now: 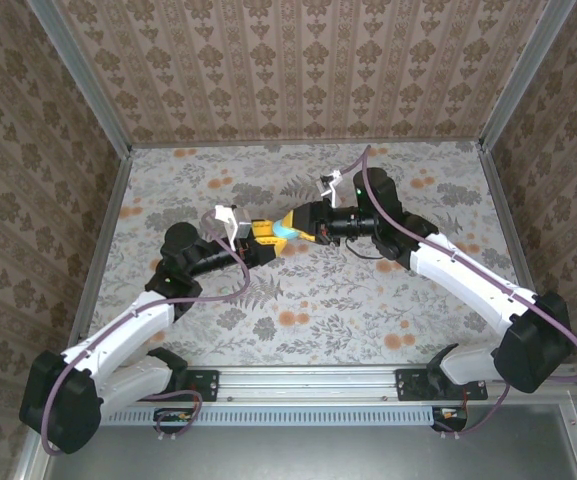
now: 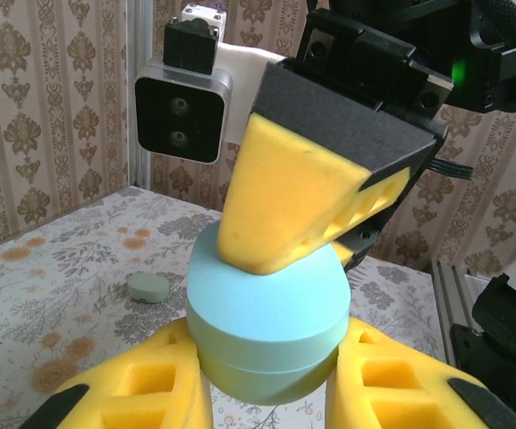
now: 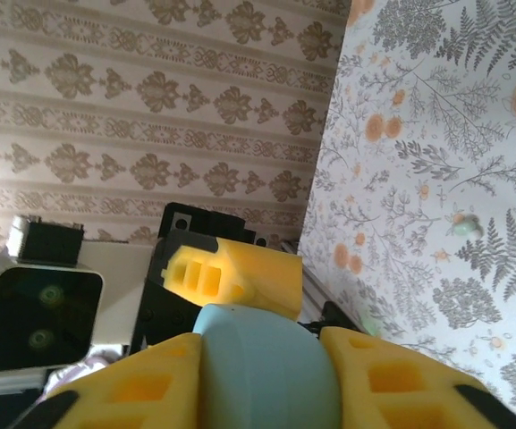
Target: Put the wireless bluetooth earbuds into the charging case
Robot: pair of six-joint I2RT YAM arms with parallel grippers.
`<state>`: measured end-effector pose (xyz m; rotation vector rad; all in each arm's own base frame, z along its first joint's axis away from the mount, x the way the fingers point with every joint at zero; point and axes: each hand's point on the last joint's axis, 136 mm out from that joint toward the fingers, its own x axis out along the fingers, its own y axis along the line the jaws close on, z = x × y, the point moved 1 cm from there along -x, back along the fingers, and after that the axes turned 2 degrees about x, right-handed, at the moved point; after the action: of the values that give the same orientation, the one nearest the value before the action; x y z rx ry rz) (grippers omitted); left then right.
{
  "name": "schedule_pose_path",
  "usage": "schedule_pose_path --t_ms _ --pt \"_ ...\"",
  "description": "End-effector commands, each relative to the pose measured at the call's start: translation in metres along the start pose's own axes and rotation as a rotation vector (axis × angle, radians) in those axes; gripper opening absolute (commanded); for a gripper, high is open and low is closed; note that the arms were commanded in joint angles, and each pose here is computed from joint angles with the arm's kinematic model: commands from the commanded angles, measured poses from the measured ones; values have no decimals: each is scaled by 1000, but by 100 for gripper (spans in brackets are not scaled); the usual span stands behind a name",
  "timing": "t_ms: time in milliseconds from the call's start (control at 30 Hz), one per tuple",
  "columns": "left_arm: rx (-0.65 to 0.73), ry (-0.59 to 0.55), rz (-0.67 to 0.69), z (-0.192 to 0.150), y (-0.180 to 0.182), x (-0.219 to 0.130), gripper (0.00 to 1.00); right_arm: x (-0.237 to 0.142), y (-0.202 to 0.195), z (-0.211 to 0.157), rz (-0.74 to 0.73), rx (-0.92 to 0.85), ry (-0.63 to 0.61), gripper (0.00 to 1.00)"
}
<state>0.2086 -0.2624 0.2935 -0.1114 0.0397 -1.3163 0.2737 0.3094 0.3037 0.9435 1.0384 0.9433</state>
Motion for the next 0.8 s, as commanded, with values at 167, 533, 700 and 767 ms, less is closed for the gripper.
schedule_pose_path --t_ms 167,533,700,767 --pt "46 47 69 -6 -1 -11 40 10 9 9 37 -18 -5 20" --pt "81 145 371 -22 22 -57 76 26 -66 52 -204 18 -89 21" --pt "66 163 501 -27 34 -82 77 57 -106 76 -308 -24 -52 24" --pt "58 180 528 -29 35 -89 77 72 -128 86 -329 -10 -47 24"
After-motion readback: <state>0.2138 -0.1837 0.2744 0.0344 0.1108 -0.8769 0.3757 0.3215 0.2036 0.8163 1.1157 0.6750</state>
